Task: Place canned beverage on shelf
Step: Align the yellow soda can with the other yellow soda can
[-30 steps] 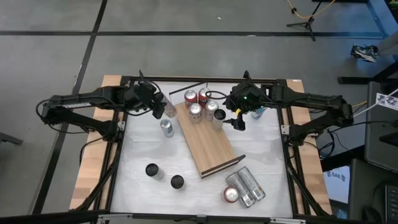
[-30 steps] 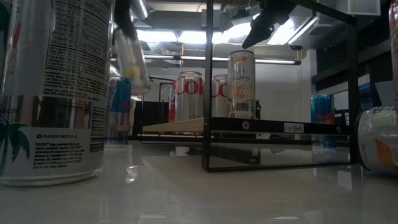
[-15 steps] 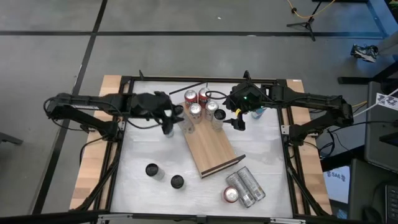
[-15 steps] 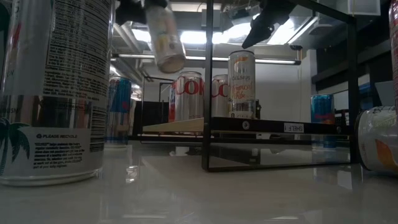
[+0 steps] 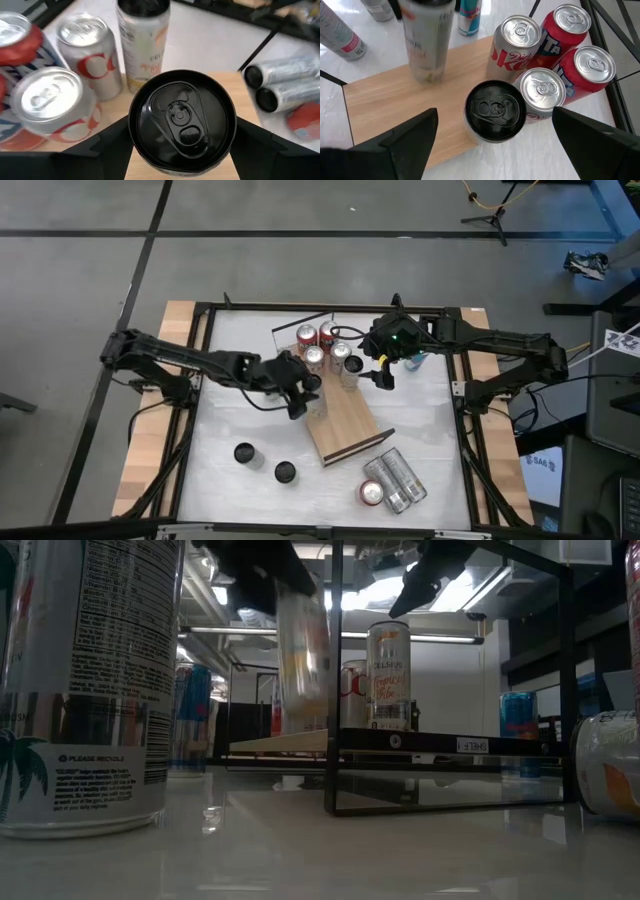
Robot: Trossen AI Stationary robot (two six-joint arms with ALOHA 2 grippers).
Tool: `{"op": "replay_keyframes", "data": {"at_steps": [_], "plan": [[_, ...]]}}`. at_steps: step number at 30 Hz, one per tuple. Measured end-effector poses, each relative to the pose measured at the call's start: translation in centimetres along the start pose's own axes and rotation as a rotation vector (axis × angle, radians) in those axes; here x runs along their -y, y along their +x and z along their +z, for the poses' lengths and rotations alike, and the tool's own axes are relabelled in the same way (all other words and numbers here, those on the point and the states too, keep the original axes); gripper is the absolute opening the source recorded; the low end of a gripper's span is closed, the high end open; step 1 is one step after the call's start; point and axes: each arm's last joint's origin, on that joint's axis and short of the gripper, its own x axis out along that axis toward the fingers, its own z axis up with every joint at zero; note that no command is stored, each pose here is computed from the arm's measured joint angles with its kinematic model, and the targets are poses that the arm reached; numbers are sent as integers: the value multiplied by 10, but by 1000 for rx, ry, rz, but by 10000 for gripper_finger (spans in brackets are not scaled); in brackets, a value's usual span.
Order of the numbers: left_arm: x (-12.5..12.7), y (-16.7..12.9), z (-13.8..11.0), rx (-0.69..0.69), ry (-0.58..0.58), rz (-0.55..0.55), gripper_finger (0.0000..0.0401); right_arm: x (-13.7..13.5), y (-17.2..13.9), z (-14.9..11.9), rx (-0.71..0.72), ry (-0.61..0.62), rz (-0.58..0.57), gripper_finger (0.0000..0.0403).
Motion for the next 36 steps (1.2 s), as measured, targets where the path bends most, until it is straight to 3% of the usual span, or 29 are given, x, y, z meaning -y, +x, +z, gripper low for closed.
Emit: {"op": "replay_keyframes", "data": {"at_steps": [11, 36], "plan": [[14, 18, -10, -21, 123, -11, 270, 0, 0, 0, 0, 0, 0, 388], [18, 17, -12, -10, 135, 24, 270, 0, 0, 0, 0, 0, 0, 388]]}}
